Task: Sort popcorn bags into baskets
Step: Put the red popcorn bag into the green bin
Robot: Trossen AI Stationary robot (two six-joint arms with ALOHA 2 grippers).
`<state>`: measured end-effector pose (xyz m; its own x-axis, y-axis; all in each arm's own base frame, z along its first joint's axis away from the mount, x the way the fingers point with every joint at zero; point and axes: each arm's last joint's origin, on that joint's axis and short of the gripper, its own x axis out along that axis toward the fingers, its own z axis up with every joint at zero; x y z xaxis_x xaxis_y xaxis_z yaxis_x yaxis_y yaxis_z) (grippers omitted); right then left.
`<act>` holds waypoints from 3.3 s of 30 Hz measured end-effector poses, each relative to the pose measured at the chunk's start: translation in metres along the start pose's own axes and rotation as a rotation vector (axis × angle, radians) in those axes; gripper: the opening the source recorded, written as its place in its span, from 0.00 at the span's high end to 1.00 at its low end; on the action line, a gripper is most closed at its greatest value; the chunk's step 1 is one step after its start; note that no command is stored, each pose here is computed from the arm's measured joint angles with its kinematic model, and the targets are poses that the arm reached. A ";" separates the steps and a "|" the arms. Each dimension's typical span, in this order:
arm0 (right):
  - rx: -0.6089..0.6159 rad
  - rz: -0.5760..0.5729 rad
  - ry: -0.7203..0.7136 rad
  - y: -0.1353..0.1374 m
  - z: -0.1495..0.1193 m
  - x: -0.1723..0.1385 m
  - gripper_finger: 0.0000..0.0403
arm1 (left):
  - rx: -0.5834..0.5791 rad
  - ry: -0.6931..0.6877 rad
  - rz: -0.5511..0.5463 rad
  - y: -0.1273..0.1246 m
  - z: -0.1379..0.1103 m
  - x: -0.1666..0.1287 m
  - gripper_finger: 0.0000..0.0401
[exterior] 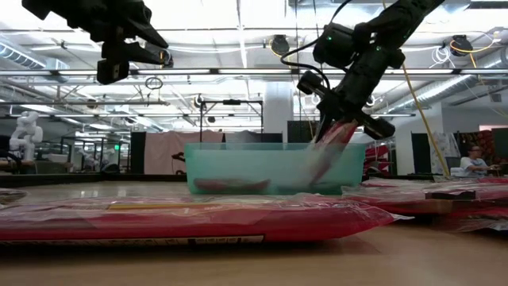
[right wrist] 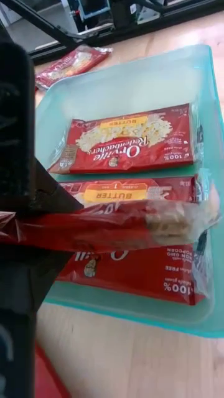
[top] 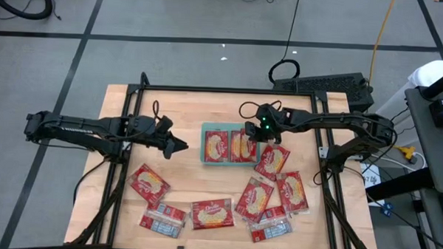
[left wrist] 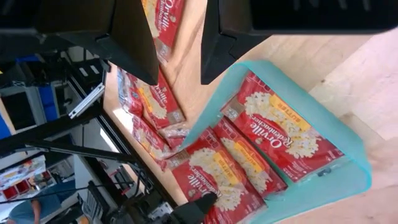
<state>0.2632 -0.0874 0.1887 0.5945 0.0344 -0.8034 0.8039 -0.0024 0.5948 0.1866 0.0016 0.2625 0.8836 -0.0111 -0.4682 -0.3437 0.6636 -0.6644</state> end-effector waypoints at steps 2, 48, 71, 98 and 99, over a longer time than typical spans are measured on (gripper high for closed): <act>-0.011 -0.005 -0.011 0.000 0.000 0.000 0.90 | 0.007 -0.006 0.005 0.000 0.000 0.000 0.70; -0.171 -0.021 -0.175 0.001 0.006 -0.014 0.72 | -0.001 -0.047 0.054 0.007 0.007 0.000 0.70; -0.208 0.016 -0.185 0.003 -0.009 -0.050 0.72 | 0.004 -0.007 0.090 0.011 0.003 -0.001 0.70; -0.604 0.290 -0.092 0.072 -0.058 -0.064 0.81 | -0.025 0.629 0.349 0.021 -0.066 -0.002 0.48; -0.608 0.296 -0.094 0.073 -0.058 -0.064 0.81 | -0.014 0.643 0.350 0.020 -0.068 0.000 0.46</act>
<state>0.2826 -0.0318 0.2853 0.8091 0.0314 -0.5868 0.4701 0.5646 0.6784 0.1583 -0.0365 0.2094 0.3610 -0.2401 -0.9011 -0.5797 0.6992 -0.4185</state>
